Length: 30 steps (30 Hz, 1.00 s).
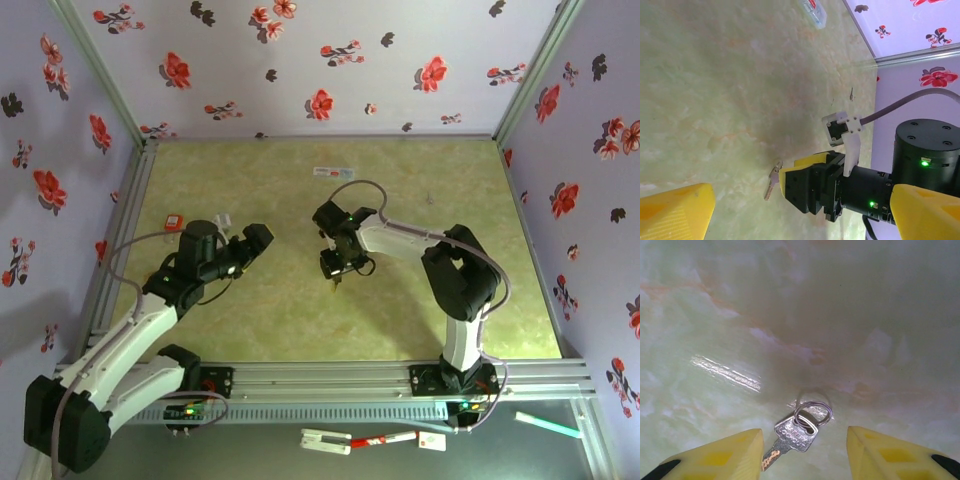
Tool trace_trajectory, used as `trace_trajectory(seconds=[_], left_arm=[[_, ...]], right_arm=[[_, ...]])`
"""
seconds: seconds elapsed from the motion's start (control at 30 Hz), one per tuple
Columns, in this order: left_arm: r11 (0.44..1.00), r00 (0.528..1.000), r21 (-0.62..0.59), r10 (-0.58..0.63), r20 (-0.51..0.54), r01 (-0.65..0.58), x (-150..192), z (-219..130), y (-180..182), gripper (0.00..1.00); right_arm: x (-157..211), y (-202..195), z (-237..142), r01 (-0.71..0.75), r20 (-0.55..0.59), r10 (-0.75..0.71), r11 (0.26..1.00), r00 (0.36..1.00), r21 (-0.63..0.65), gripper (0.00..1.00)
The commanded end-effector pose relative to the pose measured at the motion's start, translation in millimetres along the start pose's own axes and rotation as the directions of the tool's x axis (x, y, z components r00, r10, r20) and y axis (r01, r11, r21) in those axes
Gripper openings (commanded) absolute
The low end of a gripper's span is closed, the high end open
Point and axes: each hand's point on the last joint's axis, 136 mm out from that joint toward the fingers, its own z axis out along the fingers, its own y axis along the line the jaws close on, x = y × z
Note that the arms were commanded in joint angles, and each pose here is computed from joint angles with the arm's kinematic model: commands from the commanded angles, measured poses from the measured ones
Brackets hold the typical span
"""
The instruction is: Unlock with the key
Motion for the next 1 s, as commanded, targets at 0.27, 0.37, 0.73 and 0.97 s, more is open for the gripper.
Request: trace_trajectory(seconds=[0.27,0.37,0.73,0.97], left_arm=[[0.999,1.000,-0.029,0.017,0.002,-0.017,1,-7,11,0.92],[1.000,1.000,-0.026,0.017,0.007,-0.017,0,-8,10,0.92],[0.999,1.000,-0.031,0.016,0.012,-0.015,-1,-9,12,0.92],[0.999,1.000,-0.034,0.012,0.017,-0.012,-2,-9,15,0.92]], right_arm=[[-4,-15,10,0.011,-0.037,-0.010,1.000,0.999,0.021,0.42],[-6,-14,13,0.009,-0.038,-0.009,1.000,0.999,0.010,0.40],[-4,-13,23,-0.016,-0.058,0.016,1.000,0.998,-0.003,0.31],[-7,-18,22,-0.064,-0.035,0.065,0.998,0.997,0.014,0.20]])
